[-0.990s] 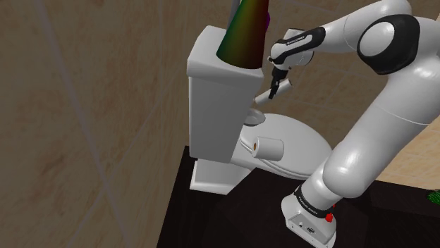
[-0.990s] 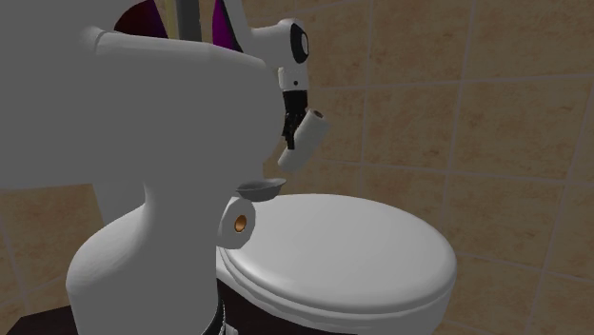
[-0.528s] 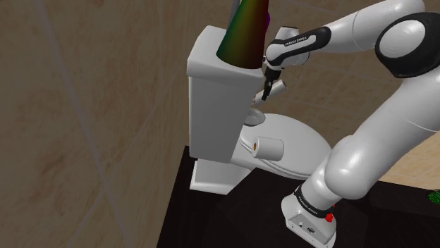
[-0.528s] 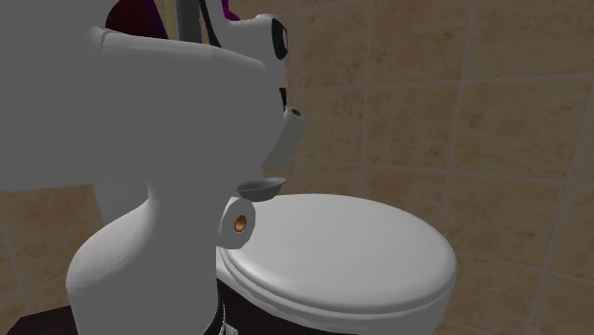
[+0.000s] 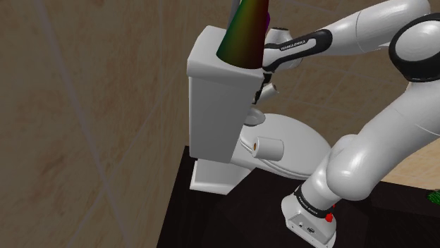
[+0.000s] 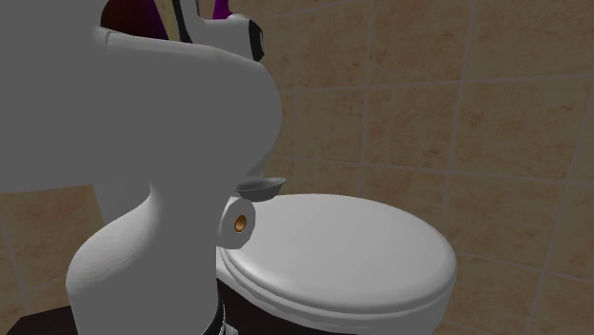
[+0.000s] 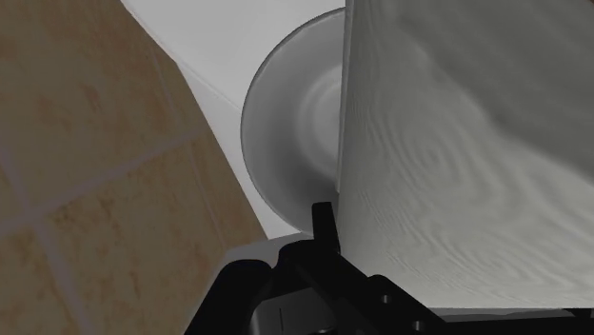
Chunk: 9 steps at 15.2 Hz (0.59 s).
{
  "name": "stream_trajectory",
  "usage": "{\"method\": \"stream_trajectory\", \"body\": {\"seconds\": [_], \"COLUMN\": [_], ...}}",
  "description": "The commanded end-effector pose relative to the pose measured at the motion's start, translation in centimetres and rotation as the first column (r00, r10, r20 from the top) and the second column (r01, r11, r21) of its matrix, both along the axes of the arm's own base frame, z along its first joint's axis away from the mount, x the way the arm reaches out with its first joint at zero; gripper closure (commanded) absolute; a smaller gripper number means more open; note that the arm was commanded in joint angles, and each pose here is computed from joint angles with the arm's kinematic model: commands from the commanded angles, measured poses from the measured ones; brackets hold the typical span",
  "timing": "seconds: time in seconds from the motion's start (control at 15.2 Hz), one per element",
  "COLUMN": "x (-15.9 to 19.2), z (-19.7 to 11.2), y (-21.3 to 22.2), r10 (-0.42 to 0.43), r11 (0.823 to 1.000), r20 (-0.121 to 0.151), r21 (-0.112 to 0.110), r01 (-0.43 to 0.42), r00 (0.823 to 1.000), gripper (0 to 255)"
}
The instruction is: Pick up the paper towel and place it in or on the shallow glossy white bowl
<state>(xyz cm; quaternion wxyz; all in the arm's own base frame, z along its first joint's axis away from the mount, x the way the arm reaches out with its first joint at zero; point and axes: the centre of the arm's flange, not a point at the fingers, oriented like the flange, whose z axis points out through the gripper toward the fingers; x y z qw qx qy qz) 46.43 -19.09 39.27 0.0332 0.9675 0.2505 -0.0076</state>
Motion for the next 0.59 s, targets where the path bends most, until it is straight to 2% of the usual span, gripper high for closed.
{"method": "stream_trajectory", "body": {"seconds": [0.0,0.53], "x": [0.1,0.1], "z": [-1.7,-6.0], "y": [0.7,0.7], "r10": [0.009,0.009], "r11": [1.0,1.0], "r20": [-0.016,-0.016], "r21": [-0.002,-0.002], "r01": [-0.009,-0.009], "r00": [1.0,1.0], "gripper": [255,255]}}
